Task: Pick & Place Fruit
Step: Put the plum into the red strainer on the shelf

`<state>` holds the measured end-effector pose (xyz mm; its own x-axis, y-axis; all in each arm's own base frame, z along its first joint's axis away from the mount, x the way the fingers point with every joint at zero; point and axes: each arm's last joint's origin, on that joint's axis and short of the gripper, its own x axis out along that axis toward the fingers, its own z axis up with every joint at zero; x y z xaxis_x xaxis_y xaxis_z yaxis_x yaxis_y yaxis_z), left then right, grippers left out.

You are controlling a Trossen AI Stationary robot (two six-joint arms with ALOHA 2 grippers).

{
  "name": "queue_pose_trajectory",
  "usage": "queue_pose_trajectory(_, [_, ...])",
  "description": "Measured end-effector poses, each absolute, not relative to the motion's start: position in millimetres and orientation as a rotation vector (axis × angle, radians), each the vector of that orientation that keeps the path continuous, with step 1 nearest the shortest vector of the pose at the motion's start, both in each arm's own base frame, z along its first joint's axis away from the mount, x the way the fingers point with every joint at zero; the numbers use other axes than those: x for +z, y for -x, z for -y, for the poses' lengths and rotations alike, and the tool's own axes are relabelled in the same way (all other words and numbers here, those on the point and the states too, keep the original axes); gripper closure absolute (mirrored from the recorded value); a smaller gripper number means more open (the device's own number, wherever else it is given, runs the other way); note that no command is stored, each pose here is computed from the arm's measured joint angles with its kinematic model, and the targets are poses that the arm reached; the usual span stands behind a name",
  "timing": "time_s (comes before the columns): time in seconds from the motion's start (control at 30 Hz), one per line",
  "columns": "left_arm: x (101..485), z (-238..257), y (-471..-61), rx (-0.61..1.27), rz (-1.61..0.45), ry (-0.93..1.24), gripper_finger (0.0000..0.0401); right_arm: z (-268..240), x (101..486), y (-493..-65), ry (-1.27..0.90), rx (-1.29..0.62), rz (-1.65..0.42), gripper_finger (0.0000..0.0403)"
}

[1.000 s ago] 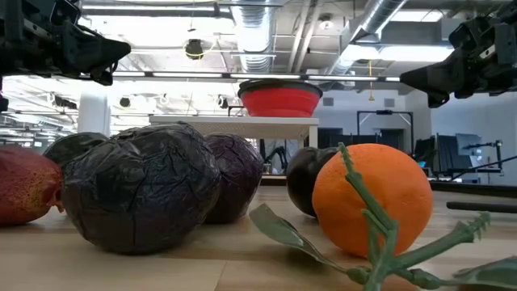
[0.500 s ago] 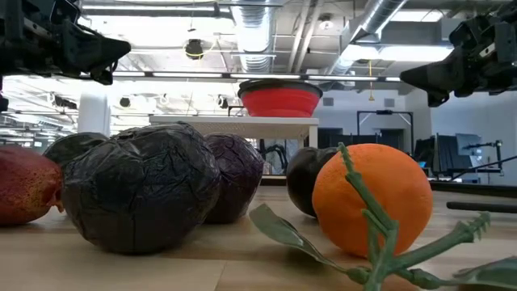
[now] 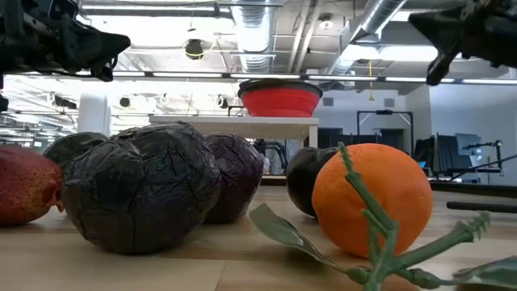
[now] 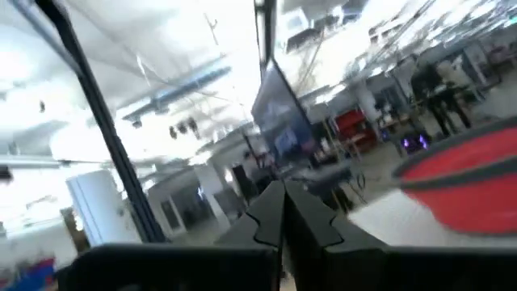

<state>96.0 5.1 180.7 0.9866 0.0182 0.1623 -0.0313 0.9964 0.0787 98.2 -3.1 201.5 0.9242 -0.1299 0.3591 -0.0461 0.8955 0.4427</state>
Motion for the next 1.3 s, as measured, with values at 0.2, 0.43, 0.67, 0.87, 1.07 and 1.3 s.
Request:
queue_pose_trajectory(0.2, [181.2,-5.3,-96.0,0.031,0.167,-0.080,0.0393,-11.8,196.4,-131.4,-0.315,-0.141,0.184,0.0401])
queue_pose_trajectory(0.43, [178.4,-5.9,-99.0,0.043,0.130,-0.077,0.0393,-35.3,196.7,-192.6,-0.278,-0.122,-0.063,0.0396])
queue_pose_trajectory(0.67, [175.7,-6.4,-104.7,0.045,0.090,-0.075,0.0393,-51.0,199.9,-253.6,-0.269,-0.026,-0.276,0.0330])
queue_pose_trajectory(0.87, [175.7,-6.6,-108.8,0.045,0.083,-0.074,0.0393,-76.2,205.4,-297.1,-0.230,0.142,-0.541,0.0228])
queue_pose_trajectory(1.07, [174.8,-6.8,-111.3,0.044,0.071,-0.074,0.0393,-112.2,202.7,-322.9,-0.115,0.253,-0.758,0.0122])
queue_pose_trajectory(1.3, [175.3,-6.8,-111.4,0.044,0.077,-0.074,0.0393,-137.7,180.1,-341.8,-0.043,0.194,-0.932,0.0089])
